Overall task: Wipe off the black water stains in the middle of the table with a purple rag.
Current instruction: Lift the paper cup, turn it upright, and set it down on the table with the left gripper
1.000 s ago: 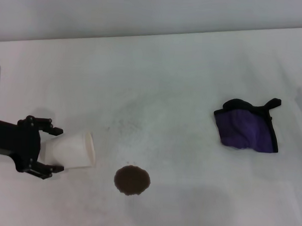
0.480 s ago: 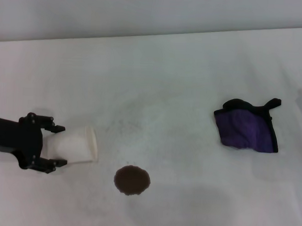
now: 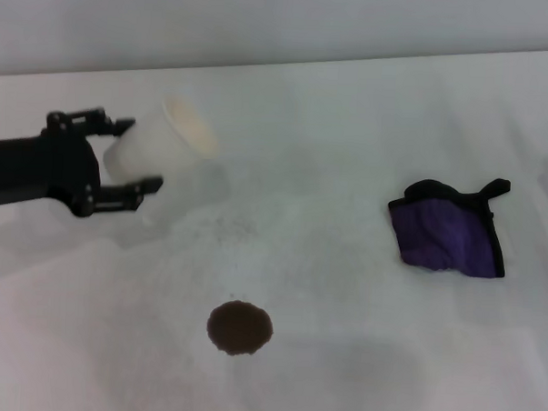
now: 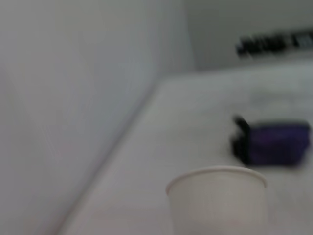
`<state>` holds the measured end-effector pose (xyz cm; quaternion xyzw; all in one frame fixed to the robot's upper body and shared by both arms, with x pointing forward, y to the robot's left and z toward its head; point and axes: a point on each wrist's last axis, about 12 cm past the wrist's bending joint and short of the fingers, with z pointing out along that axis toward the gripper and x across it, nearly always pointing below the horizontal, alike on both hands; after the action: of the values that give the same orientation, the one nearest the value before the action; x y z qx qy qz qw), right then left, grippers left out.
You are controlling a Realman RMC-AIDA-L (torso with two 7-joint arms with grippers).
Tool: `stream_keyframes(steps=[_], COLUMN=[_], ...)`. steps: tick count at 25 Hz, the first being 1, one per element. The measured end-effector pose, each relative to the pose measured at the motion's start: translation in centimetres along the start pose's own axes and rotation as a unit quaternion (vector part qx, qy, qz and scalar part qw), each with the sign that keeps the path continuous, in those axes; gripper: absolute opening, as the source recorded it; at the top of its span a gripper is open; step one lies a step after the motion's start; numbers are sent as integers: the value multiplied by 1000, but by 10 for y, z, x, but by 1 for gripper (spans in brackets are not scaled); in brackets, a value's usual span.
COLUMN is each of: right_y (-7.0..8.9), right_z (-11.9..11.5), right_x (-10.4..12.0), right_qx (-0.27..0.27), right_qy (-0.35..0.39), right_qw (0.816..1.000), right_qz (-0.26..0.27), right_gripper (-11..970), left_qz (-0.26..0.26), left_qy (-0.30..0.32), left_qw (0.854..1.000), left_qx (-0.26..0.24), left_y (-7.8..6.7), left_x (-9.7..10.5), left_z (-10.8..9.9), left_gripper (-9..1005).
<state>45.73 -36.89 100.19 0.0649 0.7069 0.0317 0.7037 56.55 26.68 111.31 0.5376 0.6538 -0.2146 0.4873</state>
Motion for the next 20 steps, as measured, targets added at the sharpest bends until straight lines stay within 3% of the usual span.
stream_keyframes(steps=[4,8,20], right_y=[-7,-12,-24], right_z=[3,5,5], right_x=[-5,-10,-19], right_qx=[-1,-2,1], right_qy=[-7,-13,-26], right_qw=[1000,999,998], right_qz=[-18,-32,-62], right_gripper=[855,854,855], left_qz=[-50,-102,-176], left_qy=[-82,-134,-134], left_qw=[994,981,962], left_qx=[-50,-94,-161], left_y=[-6,-22,-80], left_x=[8,29,80], left_z=[1,6,17], left_gripper=[780,780,781])
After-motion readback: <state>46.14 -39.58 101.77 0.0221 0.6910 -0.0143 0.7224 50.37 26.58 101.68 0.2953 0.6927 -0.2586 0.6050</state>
